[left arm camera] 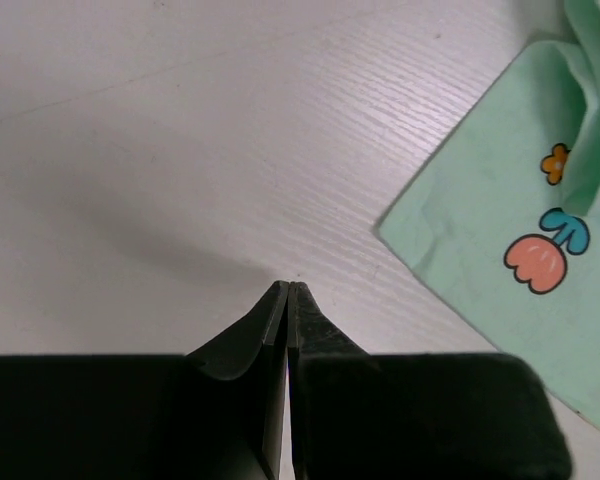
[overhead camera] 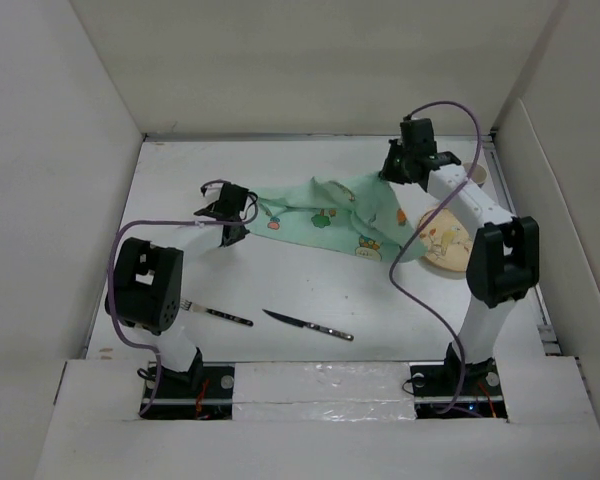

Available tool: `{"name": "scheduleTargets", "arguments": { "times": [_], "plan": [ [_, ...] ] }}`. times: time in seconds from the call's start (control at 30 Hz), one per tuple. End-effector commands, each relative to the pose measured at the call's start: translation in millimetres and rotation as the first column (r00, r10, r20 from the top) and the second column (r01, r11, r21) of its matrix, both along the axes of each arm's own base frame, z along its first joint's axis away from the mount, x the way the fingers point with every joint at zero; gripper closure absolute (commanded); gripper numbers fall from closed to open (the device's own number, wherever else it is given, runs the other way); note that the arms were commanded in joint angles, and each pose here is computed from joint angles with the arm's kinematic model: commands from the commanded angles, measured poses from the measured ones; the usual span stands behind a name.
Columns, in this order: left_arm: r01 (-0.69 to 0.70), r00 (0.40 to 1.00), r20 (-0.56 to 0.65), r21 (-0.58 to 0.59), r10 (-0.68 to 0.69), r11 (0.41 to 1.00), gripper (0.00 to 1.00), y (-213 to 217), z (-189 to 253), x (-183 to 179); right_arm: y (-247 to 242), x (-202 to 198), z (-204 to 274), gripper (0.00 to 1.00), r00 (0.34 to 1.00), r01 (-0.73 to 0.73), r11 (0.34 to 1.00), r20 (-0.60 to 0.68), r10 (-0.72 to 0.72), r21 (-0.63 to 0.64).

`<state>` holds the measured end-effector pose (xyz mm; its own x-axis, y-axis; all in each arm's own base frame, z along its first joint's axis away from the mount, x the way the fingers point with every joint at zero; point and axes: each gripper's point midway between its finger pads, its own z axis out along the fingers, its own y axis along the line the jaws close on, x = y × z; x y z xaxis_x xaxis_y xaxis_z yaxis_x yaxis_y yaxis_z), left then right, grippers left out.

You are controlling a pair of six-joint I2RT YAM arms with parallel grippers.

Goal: Set the dinner table for one person

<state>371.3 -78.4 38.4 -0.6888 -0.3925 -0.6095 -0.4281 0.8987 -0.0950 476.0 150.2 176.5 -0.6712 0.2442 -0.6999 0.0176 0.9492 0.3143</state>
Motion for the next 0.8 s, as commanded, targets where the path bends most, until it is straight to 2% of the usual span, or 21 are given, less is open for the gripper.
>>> {"name": "scheduleTargets", "arguments": {
  "times": [0.0,0.03,0.07,0.1,0.13,0.17,0.2,0.23,0.27,0.3,0.33,0.4,0.43,0.47,0.53,0.57,0.63,0.77],
  "plan": [
    [0.050,0.997,0.055,-0.036,-0.048,0.998,1.00,-10,28,7,-39,34,-4,0.95,0.984,0.179,0.983,-0.023,-0.179,0.027],
    [0.077,0.996,0.054,-0.061,-0.074,0.995,1.00,-17,30,9,-40,37,-16,0.89,0.978,0.200,0.979,-0.056,-0.199,0.023],
    [0.090,0.995,0.043,-0.067,-0.087,0.994,0.87,-20,29,10,-47,40,-17,0.70,0.973,0.222,0.975,-0.064,-0.220,0.019],
    [0.098,0.995,0.027,-0.076,-0.096,0.992,0.78,-23,26,10,-50,40,-17,0.58,0.970,0.234,0.972,-0.068,-0.233,0.005],
    [0.109,0.994,0.020,-0.085,-0.107,0.990,0.70,-26,25,11,-51,42,-13,0.50,0.970,0.236,0.972,-0.060,-0.236,-0.003],
    [0.109,0.994,0.016,-0.090,-0.107,0.990,0.58,-27,24,12,-53,40,-11,0.42,0.970,0.235,0.972,-0.065,-0.236,-0.012],
    [0.108,0.994,0.002,-0.091,-0.108,0.990,0.53,-28,18,11,-56,36,-9,0.39,0.968,0.240,0.970,-0.069,-0.241,-0.028],
    [0.107,0.994,-0.001,-0.092,-0.108,0.990,0.48,-28,16,12,-56,30,-10,0.38,0.967,0.242,0.969,-0.064,-0.245,-0.051],
    [0.108,0.994,-0.010,-0.090,-0.109,0.990,0.45,-29,11,15,-61,20,14,0.37,0.968,0.252,0.967,-0.006,-0.252,-0.043],
    [0.108,0.994,-0.010,-0.090,-0.109,0.990,0.45,-29,11,15,-63,14,1,0.37,0.968,0.248,0.967,-0.034,-0.250,-0.058],
    [0.108,0.994,-0.012,-0.091,-0.110,0.990,0.45,-30,8,18,-61,5,22,0.36,0.969,0.245,0.968,0.013,-0.245,-0.044],
    [0.122,0.992,-0.002,-0.104,-0.123,0.987,0.44,-36,9,26,-61,-10,28,0.36,0.970,0.241,0.970,0.038,-0.240,-0.044],
    [0.126,0.992,-0.015,-0.104,-0.128,0.987,0.44,-37,3,28,-54,-25,15,0.36,0.976,0.216,0.975,0.014,-0.215,-0.058],
    [0.130,0.991,-0.019,-0.107,-0.132,0.986,0.43,-39,2,30,-51,-35,32,0.36,0.978,0.204,0.978,0.056,-0.201,-0.037],
    [0.149,0.988,-0.034,-0.098,-0.153,0.984,0.44,-45,-3,35,-41,-61,15,0.36,0.987,0.161,0.986,0.026,-0.160,-0.035],
    [0.151,0.987,-0.038,-0.092,-0.155,0.984,0.44,-45,-5,37,-37,-70,30,0.36,0.987,0.145,0.989,0.069,-0.145,-0.003],
    [0.173,0.982,-0.064,-0.060,-0.177,0.983,0.45,-52,-12,37,-22,-85,30,0.37,0.994,0.083,0.995,0.070,-0.086,0.048],
    [0.153,0.984,-0.092,-0.021,-0.154,0.988,0.52,-49,-22,37,1,-117,31,0.37,0.997,0.013,0.998,0.080,-0.019,0.069]
  ]
}}
